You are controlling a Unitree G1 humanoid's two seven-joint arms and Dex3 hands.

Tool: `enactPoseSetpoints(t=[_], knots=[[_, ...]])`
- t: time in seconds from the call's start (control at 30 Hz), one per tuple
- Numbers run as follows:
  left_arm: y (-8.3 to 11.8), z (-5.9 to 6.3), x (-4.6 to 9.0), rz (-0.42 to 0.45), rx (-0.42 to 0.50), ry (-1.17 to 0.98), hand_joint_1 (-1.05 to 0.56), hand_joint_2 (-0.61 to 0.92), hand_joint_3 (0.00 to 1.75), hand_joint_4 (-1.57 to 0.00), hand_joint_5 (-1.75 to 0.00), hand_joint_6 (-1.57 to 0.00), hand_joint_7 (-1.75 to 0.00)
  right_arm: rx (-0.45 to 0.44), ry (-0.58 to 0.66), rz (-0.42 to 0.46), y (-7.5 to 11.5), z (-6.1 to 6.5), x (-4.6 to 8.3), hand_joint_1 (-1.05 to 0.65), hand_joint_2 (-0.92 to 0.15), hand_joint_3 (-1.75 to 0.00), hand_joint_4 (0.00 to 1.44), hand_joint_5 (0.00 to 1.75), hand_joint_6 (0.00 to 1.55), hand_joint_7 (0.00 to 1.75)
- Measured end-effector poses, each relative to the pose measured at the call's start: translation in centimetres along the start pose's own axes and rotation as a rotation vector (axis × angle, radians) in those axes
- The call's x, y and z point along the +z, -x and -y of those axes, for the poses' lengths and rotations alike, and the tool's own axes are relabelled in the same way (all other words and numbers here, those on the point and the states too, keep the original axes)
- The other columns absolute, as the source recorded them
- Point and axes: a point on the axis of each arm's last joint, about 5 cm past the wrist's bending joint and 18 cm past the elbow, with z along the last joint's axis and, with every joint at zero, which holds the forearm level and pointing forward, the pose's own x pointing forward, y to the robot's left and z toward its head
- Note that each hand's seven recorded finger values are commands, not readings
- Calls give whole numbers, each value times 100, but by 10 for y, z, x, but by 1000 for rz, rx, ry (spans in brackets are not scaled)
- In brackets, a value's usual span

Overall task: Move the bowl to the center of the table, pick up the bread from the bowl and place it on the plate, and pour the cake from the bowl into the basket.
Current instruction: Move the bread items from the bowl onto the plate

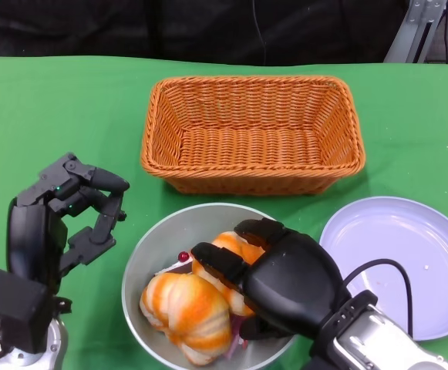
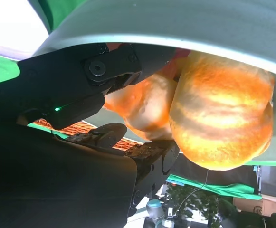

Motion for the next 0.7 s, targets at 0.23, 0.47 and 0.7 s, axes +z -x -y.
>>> enactPoseSetpoints(t=[0.23,0.47,0.7], knots=[[0,0,1,7,-2,-1,-14,72,71,-72,-160,-77,-122,-61,-10,14,-5,-13,2,-71,-91,0,59,10,51,2],[0,0,1,10,-5,-6,-14,73,71,-73,-160,-77,-123,-101,-38,26,-5,-23,0,-44,-89,0,77,10,64,4],[0,1,1,16,-7,-10,-14,72,72,-74,-160,-77,-124,-175,-91,76,-9,-30,-3,-29,-92,-3,112,21,100,13]])
